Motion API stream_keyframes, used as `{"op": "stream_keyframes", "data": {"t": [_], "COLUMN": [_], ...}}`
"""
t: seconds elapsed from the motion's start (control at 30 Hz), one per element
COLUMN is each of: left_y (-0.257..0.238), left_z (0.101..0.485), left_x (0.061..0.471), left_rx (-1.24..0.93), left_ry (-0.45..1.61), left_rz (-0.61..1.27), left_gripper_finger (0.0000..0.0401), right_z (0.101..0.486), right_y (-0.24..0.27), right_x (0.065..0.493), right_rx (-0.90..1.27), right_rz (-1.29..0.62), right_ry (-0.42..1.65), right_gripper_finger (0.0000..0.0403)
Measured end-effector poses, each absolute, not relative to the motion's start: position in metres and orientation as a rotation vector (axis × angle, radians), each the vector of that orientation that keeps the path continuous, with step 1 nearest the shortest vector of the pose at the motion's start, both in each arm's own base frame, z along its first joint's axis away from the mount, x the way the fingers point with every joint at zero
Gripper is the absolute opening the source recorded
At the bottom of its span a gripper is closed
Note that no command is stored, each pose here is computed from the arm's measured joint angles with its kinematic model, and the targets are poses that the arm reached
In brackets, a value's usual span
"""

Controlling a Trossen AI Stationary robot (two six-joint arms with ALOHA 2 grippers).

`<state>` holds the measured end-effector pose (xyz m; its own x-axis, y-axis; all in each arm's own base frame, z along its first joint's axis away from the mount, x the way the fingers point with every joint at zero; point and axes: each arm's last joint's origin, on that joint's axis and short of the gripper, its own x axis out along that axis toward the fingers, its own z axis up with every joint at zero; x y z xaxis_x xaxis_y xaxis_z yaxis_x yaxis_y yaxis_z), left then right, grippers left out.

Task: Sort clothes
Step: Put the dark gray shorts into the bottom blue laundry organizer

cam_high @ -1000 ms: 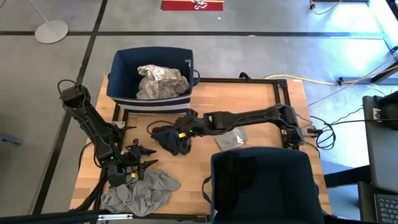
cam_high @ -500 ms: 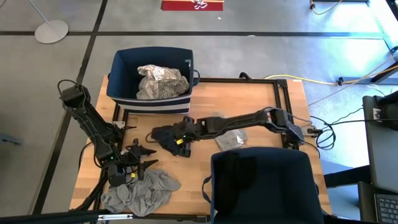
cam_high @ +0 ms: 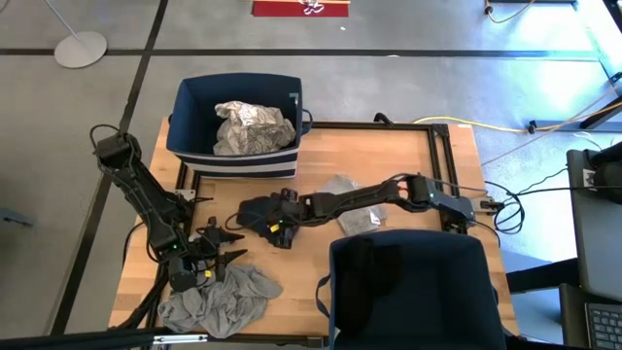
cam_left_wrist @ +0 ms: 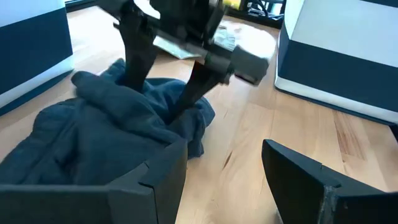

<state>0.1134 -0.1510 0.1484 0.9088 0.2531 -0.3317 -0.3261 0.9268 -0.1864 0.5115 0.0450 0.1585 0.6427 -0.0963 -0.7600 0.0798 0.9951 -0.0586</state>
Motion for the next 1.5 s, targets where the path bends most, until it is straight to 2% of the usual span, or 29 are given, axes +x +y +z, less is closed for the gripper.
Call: {"op": "stream_keyframes", "data": {"t": [0.17,0.37,0.47,0.6,0.83,0.9,1.1,1.37,1.5], "left_y": [-0.151,-0.151,-0.151,-0.151,-0.151,-0.151,-0.151,-0.151,-0.151], "left_z": [0.148,0.148,0.148,0.148,0.148,0.148,0.148,0.148,0.148], "left_x": [0.113,0.113,0.113,0.113,0.113,0.113,0.113,0.113,0.113], "left_rx": [-0.242,-0.243,-0.243,-0.243,-0.243,-0.243,-0.249,-0.243,-0.243], "left_ry": [0.31,0.314,0.315,0.315,0.315,0.315,0.316,0.322,0.323], "left_rz": [0.301,0.299,0.298,0.298,0.298,0.298,0.298,0.294,0.294], "left_gripper_finger": [0.0198,0.0198,0.0198,0.0198,0.0198,0.0198,0.0198,0.0198,0.0198], "right_z": [0.134,0.129,0.129,0.127,0.124,0.124,0.123,0.133,0.152], "right_y": [0.043,0.045,0.045,0.045,0.045,0.045,0.046,0.058,0.063], "right_x": [0.514,0.515,0.515,0.512,0.509,0.509,0.508,0.504,0.5], "right_rx": [-0.046,-0.018,-0.019,-0.031,-0.05,-0.065,-0.109,-0.173,-0.186], "right_rz": [-0.163,-0.148,-0.145,-0.124,-0.124,-0.138,-0.212,-0.225,-0.231], "right_ry": [0.908,0.918,0.921,0.953,0.993,0.995,0.989,0.978,0.955], "right_gripper_finger": [0.0266,0.0266,0.0251,0.0192,0.0034,0.0014,0.0039,0.0013,0.0017]}}
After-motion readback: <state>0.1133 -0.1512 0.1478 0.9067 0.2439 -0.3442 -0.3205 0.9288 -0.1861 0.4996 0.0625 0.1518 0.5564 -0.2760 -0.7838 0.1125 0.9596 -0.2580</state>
